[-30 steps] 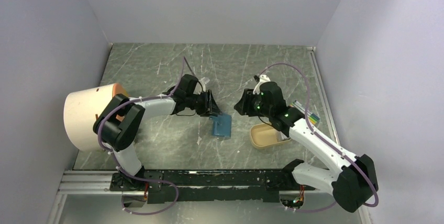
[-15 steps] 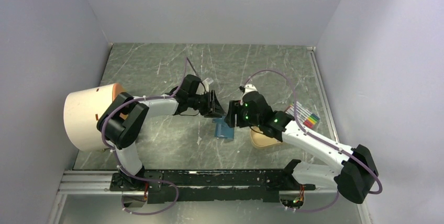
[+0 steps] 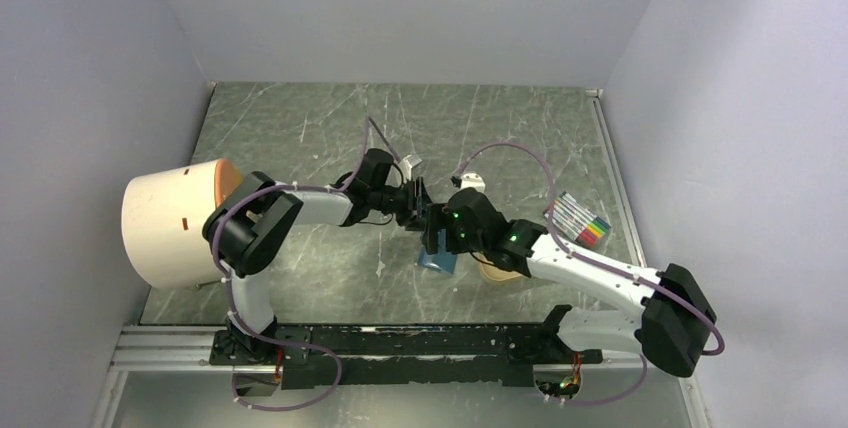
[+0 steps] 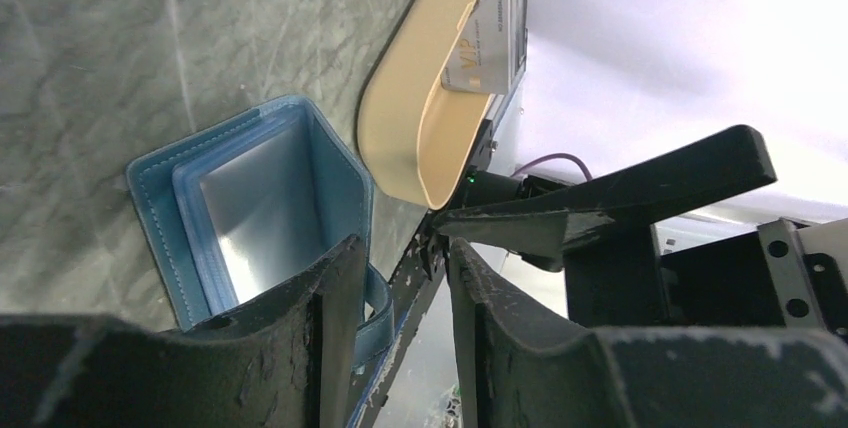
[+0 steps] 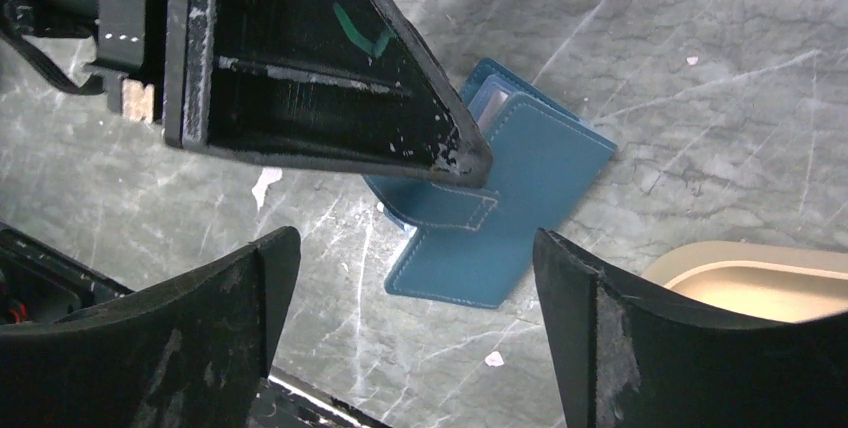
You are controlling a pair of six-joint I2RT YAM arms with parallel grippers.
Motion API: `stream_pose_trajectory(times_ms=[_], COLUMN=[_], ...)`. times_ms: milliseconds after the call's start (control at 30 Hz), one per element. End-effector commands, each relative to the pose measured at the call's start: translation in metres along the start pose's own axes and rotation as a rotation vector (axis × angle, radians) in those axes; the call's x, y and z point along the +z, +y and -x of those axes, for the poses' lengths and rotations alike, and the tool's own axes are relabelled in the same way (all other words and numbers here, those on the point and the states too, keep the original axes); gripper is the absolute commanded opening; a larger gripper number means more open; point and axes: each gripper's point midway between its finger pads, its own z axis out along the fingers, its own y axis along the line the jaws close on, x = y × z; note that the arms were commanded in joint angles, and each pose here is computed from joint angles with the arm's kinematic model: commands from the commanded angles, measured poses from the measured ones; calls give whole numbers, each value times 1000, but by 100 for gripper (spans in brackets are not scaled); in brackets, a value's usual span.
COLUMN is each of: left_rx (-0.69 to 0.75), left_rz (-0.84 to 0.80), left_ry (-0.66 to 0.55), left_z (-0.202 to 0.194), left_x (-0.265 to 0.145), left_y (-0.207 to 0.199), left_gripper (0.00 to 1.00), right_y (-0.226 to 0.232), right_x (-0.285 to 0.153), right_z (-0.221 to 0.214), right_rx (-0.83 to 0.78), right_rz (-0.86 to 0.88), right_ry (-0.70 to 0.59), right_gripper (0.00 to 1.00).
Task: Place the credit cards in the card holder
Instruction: Open the card holder at the center of the board.
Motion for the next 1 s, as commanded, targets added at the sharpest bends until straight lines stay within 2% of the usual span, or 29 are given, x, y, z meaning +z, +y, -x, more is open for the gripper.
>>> stream_pose_trajectory(times_ms=[0, 167, 233, 300, 400, 533, 600, 633, 667, 733, 800, 900, 967], left_rx=[35, 37, 36, 38, 31, 16, 13, 16, 18, -1, -22, -21, -5], left_rz=[-65, -61, -59, -71, -73, -65, -40, -32, -25, 8, 81, 232, 326], left_ry=[31, 42, 41, 44, 42, 27, 11, 1, -7, -30, -83, -200, -279], left_z=[-3, -6, -6, -7, -7, -10, -9, -8, -7, -2, 7, 29, 44], left_x=[9, 14, 15, 16, 16, 13, 9, 6, 3, -4, -18, -53, -81], left_y=[-20, -23, -25, -27, -28, -27, -23, -22, -21, -14, -3, 16, 23], left_gripper=[42, 42, 42, 42, 42, 40, 39, 39, 39, 39, 39, 44, 47], right_y=[-3, -16, -20, -23, -27, -27, -24, -24, -23, -21, -15, -9, -10], right_x=[8, 12, 14, 16, 17, 14, 14, 15, 15, 16, 16, 15, 15], right_z=[-11, -17, -21, -25, -29, -27, -27, -28, -29, -28, -28, -24, -24], right_rx=[26, 8, 2, -2, -2, 6, 3, 1, -2, 0, 8, 49, 75], right_rz=[-54, -195, -232, -257, -262, -240, -210, -200, -199, -201, -192, -211, -261], right_ry=[11, 3, 5, 2, -8, -37, -47, -47, -43, -30, -27, -41, -44], right_gripper=[92, 94, 91, 85, 70, 35, 27, 27, 29, 44, 52, 69, 74])
